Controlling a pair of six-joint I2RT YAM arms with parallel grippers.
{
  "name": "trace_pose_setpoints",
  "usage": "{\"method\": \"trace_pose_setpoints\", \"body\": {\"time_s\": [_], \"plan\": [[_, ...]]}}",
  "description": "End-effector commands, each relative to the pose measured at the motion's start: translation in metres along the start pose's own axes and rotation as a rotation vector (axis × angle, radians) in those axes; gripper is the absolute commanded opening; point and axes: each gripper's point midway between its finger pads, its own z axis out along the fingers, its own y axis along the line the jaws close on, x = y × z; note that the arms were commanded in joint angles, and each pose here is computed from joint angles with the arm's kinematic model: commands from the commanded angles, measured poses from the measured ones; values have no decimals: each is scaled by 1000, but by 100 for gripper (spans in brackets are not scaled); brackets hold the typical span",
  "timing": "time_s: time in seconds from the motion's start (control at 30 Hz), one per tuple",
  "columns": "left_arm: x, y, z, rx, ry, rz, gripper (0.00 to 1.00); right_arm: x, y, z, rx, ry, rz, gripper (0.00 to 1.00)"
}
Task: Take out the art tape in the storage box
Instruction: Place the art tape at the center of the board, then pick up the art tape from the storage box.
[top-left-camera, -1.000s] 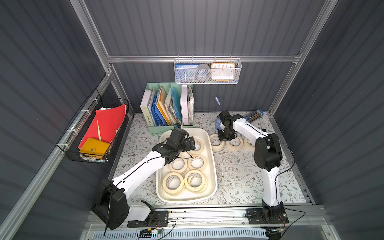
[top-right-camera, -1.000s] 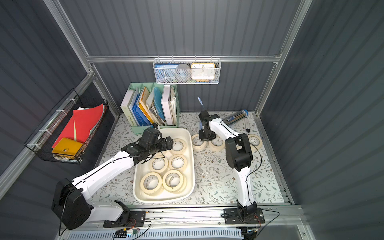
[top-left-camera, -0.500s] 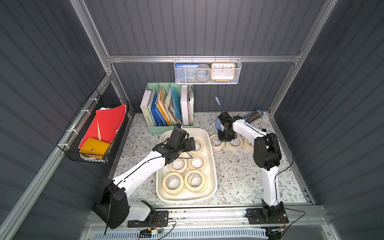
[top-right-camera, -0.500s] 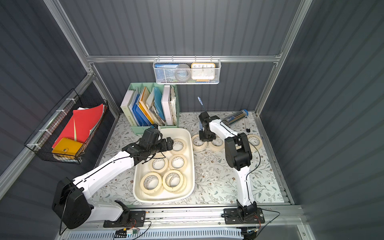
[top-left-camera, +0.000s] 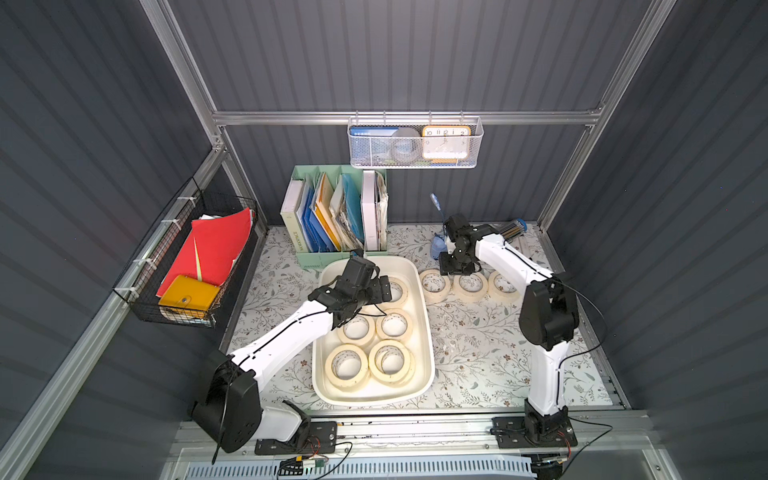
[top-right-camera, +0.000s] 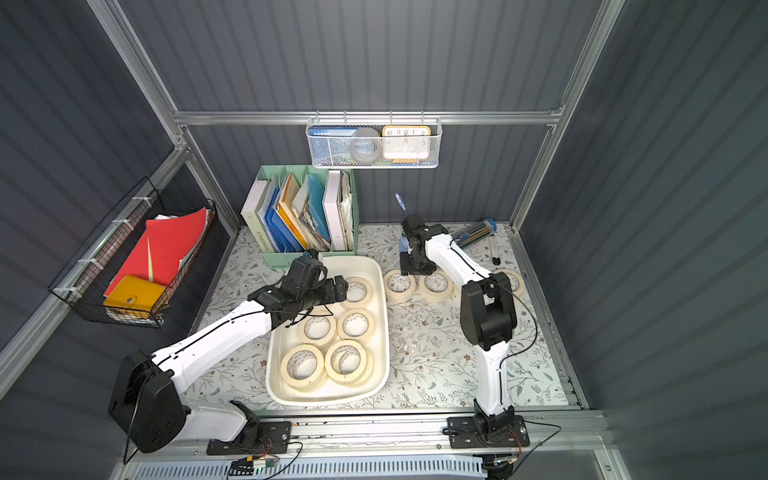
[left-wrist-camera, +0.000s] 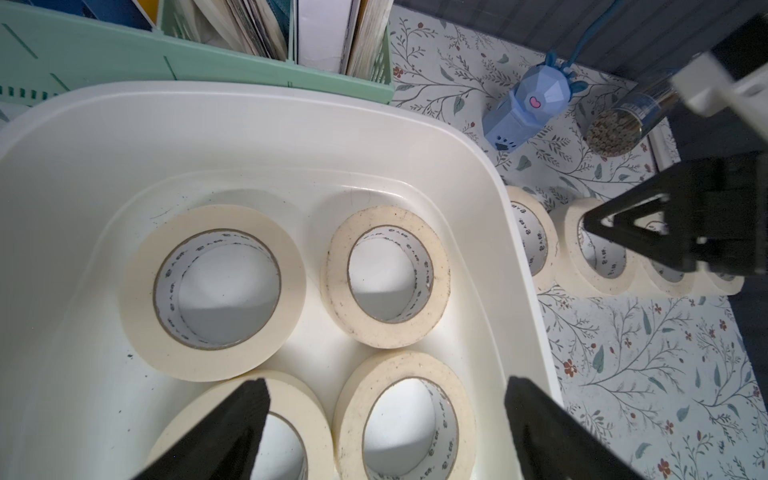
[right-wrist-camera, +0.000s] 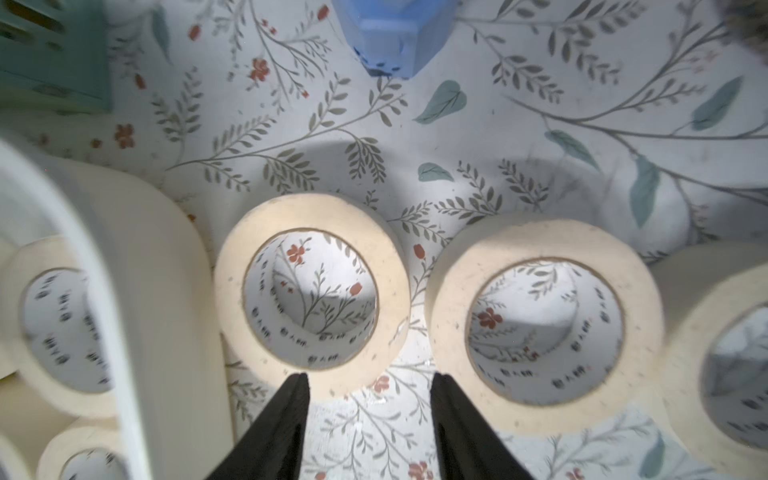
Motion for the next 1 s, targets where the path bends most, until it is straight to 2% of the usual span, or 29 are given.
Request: {"method": "trace_pose_setpoints", "body": {"time_s": [0.0, 0.13, 0.37, 0.7, 0.97], "plan": [[6, 3, 19, -8, 29, -27, 94, 17, 16, -40, -30, -8, -47, 54], [6, 10, 45, -47, 49, -29, 94, 42, 30, -69, -63, -8, -77, 54], [-2, 32, 81, -73, 92, -3, 89, 79, 43, -89, -108, 22, -84, 54], [-11, 33, 103, -79, 123, 111, 79, 97, 38, -85, -100, 46, -61, 54], [-10, 30, 127, -73, 156, 227, 76, 97, 38, -79, -92, 56, -64, 53]]}}
